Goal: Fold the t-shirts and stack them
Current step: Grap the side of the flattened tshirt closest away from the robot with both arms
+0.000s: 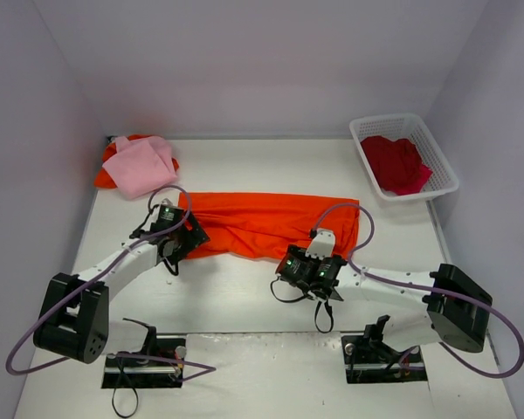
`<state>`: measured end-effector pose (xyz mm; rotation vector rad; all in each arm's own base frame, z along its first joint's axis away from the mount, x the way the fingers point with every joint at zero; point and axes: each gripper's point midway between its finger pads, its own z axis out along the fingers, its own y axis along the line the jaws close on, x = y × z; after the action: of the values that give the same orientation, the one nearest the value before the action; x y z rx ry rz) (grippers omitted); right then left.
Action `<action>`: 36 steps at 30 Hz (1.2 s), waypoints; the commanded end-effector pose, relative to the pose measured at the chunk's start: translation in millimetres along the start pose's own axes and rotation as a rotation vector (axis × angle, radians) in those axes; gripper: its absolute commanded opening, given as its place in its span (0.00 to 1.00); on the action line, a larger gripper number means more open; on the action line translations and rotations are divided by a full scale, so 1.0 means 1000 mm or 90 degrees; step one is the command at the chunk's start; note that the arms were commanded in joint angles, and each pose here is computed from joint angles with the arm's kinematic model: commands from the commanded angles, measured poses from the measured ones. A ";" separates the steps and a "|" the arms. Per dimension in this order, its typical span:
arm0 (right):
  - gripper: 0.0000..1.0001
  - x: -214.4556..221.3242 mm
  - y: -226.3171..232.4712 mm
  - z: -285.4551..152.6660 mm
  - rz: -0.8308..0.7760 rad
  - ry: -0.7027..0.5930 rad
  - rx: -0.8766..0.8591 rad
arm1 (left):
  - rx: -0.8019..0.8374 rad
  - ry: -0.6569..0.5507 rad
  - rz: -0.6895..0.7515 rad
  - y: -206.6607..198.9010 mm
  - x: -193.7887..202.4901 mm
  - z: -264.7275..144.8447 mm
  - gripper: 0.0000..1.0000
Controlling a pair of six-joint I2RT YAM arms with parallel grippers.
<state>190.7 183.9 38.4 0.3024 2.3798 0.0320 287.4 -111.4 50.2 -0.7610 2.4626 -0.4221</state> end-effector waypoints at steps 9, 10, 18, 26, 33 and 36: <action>0.88 -0.010 -0.005 0.006 -0.009 -0.031 0.035 | 0.032 -0.047 0.009 -0.024 -0.025 0.000 0.78; 0.88 -0.009 -0.005 0.007 -0.009 -0.030 0.037 | 0.030 -0.046 0.007 -0.022 -0.024 0.000 0.78; 0.87 -0.009 -0.006 0.007 -0.009 -0.034 0.035 | 0.010 -0.049 0.004 -0.013 -0.022 -0.005 0.77; 0.86 -0.011 -0.008 0.004 -0.006 -0.037 0.027 | -0.018 -0.053 0.002 -0.001 -0.019 -0.009 0.71; 0.86 -0.021 -0.008 -0.007 0.016 -0.051 -0.004 | -0.049 -0.040 0.004 0.007 -0.015 -0.002 0.71; 0.86 -0.023 -0.008 -0.009 0.020 -0.054 -0.011 | -0.053 -0.038 0.002 0.006 -0.017 0.002 0.71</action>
<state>191.3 178.9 46.9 0.2993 2.3579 0.0623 285.9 -96.2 42.9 -0.7874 2.4725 -0.2961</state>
